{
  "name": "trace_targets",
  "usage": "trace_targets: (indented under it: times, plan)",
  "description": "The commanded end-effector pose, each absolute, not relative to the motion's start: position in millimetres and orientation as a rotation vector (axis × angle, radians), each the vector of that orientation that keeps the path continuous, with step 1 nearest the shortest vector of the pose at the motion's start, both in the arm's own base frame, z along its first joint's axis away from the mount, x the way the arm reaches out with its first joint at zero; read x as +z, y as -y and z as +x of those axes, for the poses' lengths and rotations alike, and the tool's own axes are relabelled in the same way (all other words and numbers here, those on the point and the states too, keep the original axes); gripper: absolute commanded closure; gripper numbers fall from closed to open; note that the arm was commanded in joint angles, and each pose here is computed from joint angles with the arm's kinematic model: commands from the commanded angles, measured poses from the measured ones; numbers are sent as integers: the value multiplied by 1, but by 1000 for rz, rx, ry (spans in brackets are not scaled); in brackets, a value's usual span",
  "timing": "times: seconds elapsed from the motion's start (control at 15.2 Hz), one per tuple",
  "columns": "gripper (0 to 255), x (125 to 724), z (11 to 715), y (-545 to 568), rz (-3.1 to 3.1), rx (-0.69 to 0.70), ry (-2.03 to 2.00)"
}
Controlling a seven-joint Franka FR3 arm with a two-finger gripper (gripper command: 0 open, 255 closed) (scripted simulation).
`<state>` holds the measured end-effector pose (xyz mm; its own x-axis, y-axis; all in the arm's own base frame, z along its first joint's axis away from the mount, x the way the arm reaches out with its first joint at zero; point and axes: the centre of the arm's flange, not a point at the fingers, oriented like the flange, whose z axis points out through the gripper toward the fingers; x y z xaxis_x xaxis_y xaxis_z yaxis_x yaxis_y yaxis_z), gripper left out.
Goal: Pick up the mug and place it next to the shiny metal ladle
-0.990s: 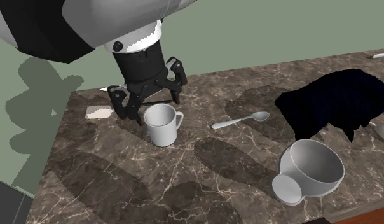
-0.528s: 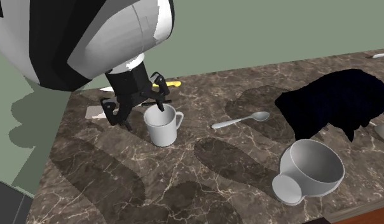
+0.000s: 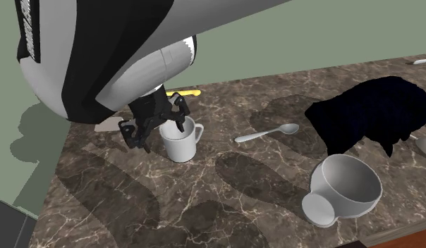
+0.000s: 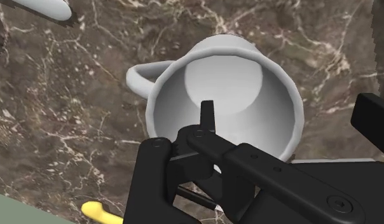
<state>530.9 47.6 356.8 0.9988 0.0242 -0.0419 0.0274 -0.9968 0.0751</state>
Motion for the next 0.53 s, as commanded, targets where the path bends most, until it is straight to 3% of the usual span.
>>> trace_targets:
  times: [0.0,0.26,0.33,0.46]
  plan:
    - [0,356,531,-47,3065,-62,-40]
    - [0,356,531,-47,3065,-62,-40]
    - [255,356,531,-47,3065,-62,-40]
    - [255,356,531,-47,3065,-62,-40]
